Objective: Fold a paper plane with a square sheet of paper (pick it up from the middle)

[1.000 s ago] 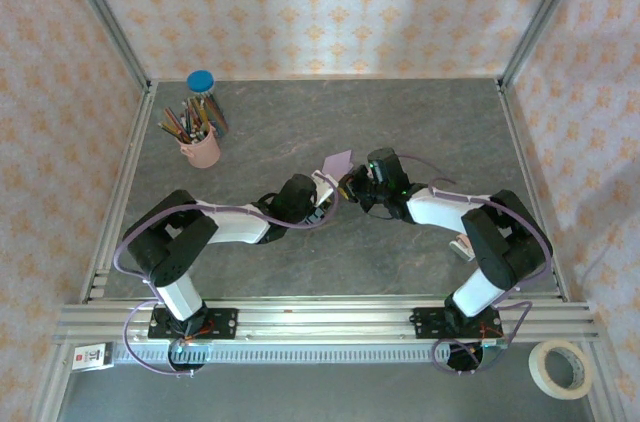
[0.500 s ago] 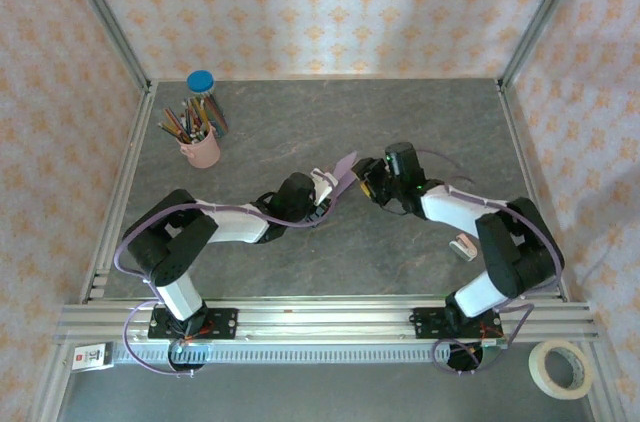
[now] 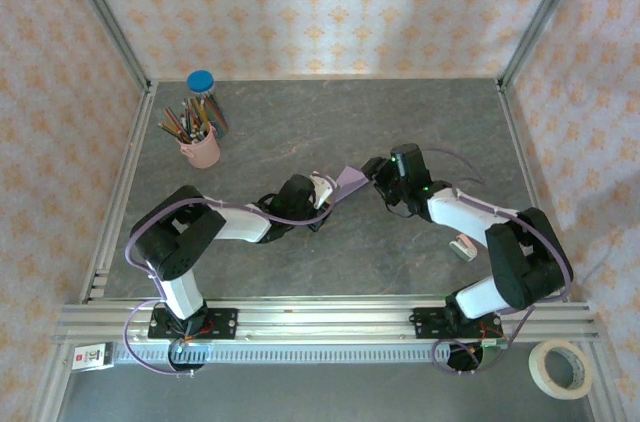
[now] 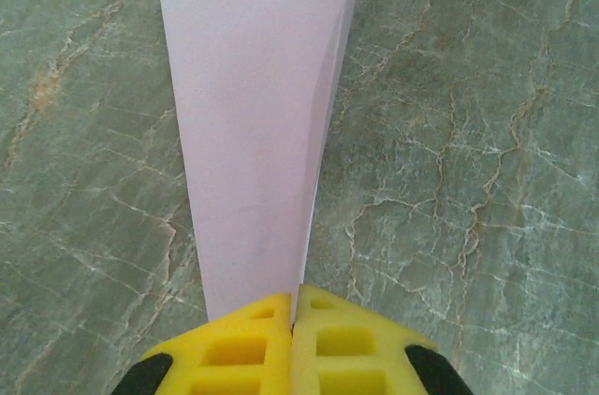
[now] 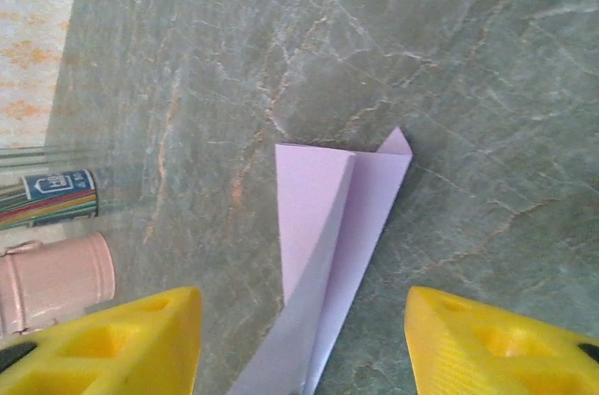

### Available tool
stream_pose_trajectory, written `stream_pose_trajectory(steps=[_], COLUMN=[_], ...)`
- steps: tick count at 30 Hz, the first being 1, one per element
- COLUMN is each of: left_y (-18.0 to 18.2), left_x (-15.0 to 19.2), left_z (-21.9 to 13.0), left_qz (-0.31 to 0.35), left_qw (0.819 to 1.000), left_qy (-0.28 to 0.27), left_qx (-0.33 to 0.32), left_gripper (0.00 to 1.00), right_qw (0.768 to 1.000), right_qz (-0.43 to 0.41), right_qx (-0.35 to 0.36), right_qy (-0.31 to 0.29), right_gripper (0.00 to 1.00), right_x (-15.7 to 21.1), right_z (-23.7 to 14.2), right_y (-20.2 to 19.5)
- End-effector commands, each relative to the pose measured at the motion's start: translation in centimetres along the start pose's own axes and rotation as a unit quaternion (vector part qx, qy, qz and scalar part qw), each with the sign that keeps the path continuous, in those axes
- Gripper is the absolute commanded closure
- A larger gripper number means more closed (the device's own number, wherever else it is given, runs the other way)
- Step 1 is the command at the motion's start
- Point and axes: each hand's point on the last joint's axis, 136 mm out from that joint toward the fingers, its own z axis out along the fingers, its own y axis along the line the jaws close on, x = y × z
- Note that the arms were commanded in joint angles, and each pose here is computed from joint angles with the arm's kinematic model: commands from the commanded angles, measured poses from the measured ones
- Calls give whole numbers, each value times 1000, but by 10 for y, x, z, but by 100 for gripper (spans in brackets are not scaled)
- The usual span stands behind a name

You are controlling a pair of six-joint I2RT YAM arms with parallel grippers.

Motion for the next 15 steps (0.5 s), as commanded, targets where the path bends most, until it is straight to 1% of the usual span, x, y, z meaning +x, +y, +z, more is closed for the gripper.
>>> stream_pose_trajectory(steps=[1, 8, 15], left_y=[-4, -6, -9], left_x=[0, -2, -3], left_z=[2, 1, 2], left_qz=[-18, -54, -94], left_qw=[1000, 997, 991], left_qy=[-8, -13, -8], left_qx=[16, 46, 93], left_gripper=[95, 95, 96], right_qw=[1000, 999, 999], right_qz=[-7, -13, -28], right_qx=[18, 21, 13], right_qy=[-18, -23, -28], right_gripper=[42, 40, 35], right_x=[-4, -4, -4], right_z=[-5, -6, -9], right_y=[-11, -16, -19])
